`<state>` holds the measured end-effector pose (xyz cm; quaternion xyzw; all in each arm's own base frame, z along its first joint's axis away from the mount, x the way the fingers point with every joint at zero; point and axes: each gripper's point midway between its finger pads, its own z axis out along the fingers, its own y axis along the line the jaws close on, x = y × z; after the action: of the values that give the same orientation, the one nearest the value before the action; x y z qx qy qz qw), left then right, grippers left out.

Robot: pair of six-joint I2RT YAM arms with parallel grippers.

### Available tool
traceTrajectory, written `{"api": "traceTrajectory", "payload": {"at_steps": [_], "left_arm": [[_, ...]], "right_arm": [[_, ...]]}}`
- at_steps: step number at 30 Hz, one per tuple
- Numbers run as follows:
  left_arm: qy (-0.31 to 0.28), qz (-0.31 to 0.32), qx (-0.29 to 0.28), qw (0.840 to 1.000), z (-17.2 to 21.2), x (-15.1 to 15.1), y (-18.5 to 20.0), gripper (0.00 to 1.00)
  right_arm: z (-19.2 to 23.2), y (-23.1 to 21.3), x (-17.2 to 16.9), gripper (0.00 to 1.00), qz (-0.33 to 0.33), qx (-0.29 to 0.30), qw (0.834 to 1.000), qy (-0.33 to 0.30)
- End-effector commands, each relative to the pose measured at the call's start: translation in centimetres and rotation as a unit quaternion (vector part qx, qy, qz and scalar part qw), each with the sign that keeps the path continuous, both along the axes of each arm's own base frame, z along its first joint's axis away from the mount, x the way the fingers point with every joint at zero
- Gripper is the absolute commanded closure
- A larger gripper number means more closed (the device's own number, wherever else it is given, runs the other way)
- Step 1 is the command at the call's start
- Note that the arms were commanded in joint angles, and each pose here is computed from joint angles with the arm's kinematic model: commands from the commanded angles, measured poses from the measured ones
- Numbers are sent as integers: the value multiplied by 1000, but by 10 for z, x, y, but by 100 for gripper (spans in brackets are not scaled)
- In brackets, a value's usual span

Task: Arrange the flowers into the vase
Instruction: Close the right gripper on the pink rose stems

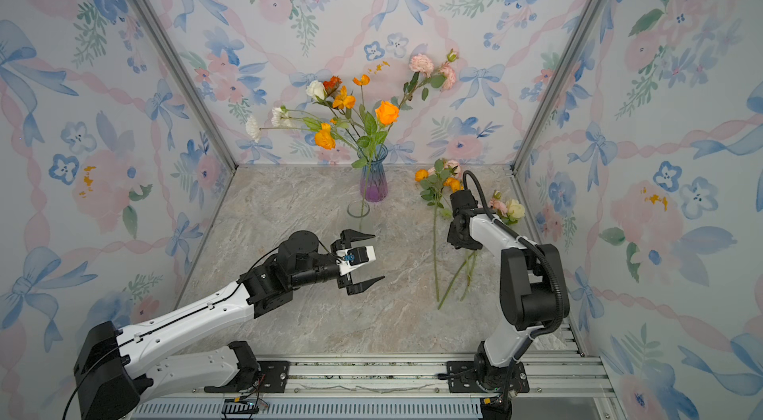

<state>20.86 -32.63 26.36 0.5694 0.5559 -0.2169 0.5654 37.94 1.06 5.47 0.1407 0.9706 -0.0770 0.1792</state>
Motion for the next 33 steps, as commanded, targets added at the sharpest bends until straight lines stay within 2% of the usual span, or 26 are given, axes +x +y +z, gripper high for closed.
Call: {"api": "traceTrajectory", "payload": {"at_steps": [1,12,19,27,33], "left_arm": [[-2,-2,-7,1000,2,-2,-1,2],[-5,-5,-9,1000,4,-3,0,2],[-4,-6,-8,1000,3,-4,0,2],[-4,-6,-7,1000,2,-3,0,2],[-6,-6,-10,1000,5,-4,0,2]], "right_arm": [[-5,3,6,64,5,11,1000,19],[-19,-19,9,63,-9,-19,999,43],[-31,-15,14,64,1,1,999,52],[-37,-4,14,80,25,9,998,56],[-29,9,12,94,64,-11,997,49]]}}
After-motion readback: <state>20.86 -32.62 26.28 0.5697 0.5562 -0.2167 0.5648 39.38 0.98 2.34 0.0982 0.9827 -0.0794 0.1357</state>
